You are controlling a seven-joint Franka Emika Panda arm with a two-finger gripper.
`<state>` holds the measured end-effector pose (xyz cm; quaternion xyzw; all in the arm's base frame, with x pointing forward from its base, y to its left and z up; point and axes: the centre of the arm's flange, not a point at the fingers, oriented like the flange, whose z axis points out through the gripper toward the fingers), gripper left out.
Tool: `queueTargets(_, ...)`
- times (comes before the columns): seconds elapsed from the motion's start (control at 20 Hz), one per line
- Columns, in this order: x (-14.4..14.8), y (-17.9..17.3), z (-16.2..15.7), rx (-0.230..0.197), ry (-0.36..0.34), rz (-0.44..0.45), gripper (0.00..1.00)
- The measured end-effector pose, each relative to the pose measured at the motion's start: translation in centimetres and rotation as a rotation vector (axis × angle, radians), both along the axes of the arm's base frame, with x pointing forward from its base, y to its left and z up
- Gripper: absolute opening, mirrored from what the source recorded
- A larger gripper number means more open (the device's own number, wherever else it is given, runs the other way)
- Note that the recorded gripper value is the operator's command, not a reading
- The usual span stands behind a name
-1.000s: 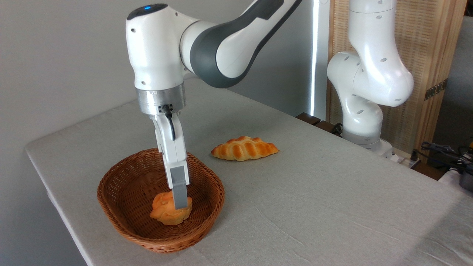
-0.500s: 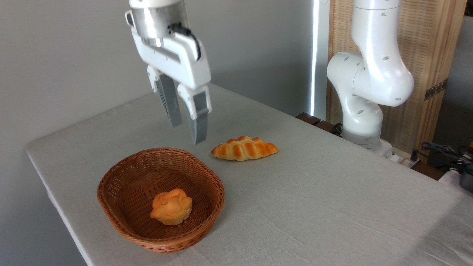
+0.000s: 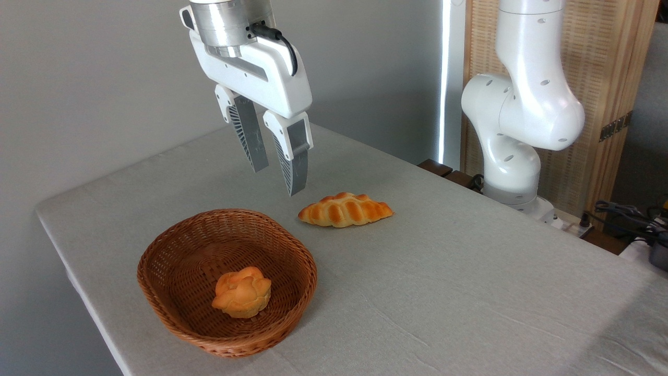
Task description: Put bread into the basket
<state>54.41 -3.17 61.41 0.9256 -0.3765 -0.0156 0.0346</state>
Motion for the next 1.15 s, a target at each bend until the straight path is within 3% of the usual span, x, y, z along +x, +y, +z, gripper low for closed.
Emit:
queueTargets(0.35,0.28,0.97,0.39,0.054,-0.022,0.007,1.0)
queueTargets(0.6,0.65,0.97,0.69,0.054,-0.055,0.007,1.0)
queueTargets(1.15,0.73,0.22,0.54,0.054,-0.055,-0.006,1.0)
